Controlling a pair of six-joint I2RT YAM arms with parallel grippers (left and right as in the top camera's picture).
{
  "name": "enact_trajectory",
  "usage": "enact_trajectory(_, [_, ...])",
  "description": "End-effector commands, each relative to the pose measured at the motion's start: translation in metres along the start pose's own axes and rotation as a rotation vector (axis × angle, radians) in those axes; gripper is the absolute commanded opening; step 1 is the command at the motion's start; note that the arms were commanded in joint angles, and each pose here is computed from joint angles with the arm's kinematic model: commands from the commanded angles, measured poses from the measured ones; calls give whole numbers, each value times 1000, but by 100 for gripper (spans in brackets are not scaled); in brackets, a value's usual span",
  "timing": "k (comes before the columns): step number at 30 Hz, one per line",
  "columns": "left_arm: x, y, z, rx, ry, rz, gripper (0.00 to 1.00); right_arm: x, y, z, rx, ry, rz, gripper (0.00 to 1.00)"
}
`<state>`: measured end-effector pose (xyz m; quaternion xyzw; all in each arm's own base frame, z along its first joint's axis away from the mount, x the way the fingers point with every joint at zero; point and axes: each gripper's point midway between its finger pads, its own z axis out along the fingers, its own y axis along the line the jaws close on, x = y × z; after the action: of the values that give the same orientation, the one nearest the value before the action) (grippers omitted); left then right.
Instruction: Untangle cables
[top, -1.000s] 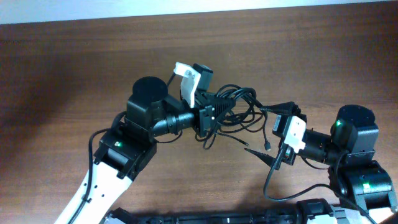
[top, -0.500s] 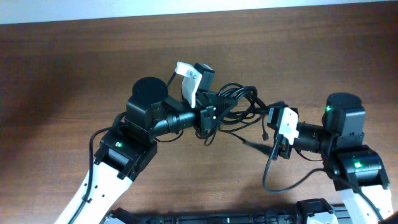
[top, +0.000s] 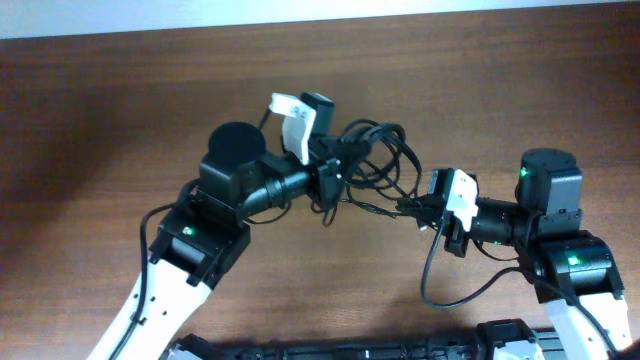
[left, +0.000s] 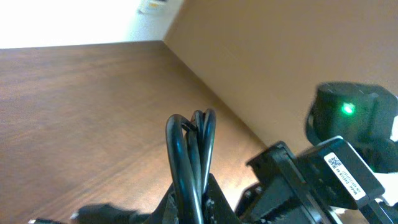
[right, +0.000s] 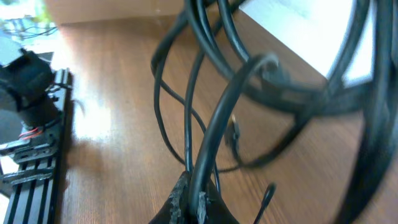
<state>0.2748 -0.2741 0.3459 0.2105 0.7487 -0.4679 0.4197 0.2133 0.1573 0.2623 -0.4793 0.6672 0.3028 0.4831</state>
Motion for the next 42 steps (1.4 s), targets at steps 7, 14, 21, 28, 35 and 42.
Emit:
enact_trajectory(7, [-45, 21, -35, -96, -148, 44, 0, 42, -49, -13, 328, 201, 306, 4])
enact_trajectory(14, [-58, 30, -53, -137, -199, 51, 0, 55, -57, -20, 413, 251, 379, 4])
enact_trajectory(21, [-60, 34, -56, -148, -206, 48, 0, 60, -53, -20, 404, 271, 399, 39])
enact_trajectory(28, [-57, 34, -55, -146, -191, 41, 0, 59, -49, -19, 381, 264, 405, 98])
enact_trajectory(35, [-40, 28, -52, -104, -111, 122, 0, 54, -45, -16, 347, 241, 405, 99])
enact_trajectory(42, [-9, 5, -50, 56, 15, 290, 0, 20, -28, -4, 182, 91, 356, 99])
